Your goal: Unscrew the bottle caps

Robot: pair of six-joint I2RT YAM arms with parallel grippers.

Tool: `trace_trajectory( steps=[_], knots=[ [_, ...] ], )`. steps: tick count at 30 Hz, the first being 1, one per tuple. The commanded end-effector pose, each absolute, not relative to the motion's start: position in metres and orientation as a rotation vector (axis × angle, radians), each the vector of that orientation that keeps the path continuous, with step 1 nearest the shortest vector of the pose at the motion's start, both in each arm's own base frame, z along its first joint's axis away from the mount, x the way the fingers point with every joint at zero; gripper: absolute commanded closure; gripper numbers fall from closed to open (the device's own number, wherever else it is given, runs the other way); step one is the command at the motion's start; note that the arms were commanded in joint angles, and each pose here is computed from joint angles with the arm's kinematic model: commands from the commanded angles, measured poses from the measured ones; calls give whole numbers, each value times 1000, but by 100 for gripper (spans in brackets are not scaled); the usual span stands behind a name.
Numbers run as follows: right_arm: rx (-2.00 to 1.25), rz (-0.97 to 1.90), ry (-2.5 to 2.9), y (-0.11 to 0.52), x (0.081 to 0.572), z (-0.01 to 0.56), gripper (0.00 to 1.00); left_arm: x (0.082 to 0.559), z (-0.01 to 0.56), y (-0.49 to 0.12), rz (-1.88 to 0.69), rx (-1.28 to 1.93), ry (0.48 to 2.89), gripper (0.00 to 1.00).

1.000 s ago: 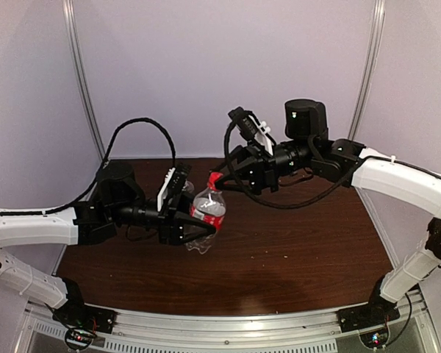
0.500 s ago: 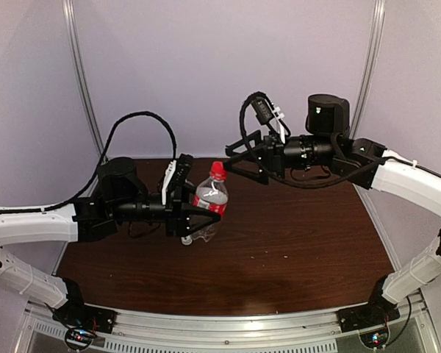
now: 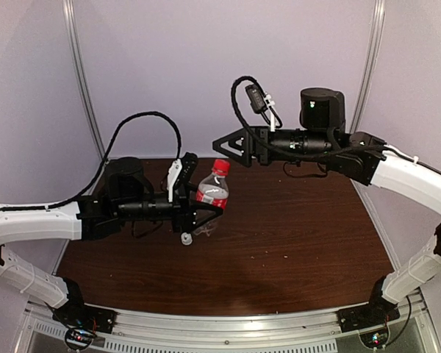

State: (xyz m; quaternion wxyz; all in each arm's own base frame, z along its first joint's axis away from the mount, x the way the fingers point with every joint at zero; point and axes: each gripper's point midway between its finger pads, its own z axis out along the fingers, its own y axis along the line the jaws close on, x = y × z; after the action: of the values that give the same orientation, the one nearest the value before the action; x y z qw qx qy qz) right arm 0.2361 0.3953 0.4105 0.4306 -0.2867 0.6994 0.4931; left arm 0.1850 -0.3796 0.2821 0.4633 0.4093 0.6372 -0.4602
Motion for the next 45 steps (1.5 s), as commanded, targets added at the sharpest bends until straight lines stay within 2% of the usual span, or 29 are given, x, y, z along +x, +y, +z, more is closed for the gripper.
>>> trace_trajectory(
  steps=[1, 4, 12, 20, 33, 40, 45],
  knots=[
    [-649, 1187, 1814, 398, 245, 399, 17, 194, 305, -383, -1115, 950, 1521, 57],
    [-655, 1188, 1831, 402, 244, 393, 21, 195, 305, -382, -1109, 939, 1527, 57],
    [-689, 1221, 1834, 408, 235, 386, 40, 200, 302, -380, -1078, 924, 1540, 57],
    [-708, 1235, 1842, 413, 231, 379, 45, 203, 300, -378, -1052, 918, 1554, 57],
    [-725, 1236, 1845, 416, 230, 374, 65, 203, 303, -376, -1046, 907, 1549, 57],
    [-739, 1215, 1849, 415, 231, 370, 70, 202, 304, -375, -1051, 902, 1542, 57],
    [-864, 1235, 1771, 420, 219, 374, 73, 196, 307, -374, -1079, 916, 1518, 57]
  ],
)
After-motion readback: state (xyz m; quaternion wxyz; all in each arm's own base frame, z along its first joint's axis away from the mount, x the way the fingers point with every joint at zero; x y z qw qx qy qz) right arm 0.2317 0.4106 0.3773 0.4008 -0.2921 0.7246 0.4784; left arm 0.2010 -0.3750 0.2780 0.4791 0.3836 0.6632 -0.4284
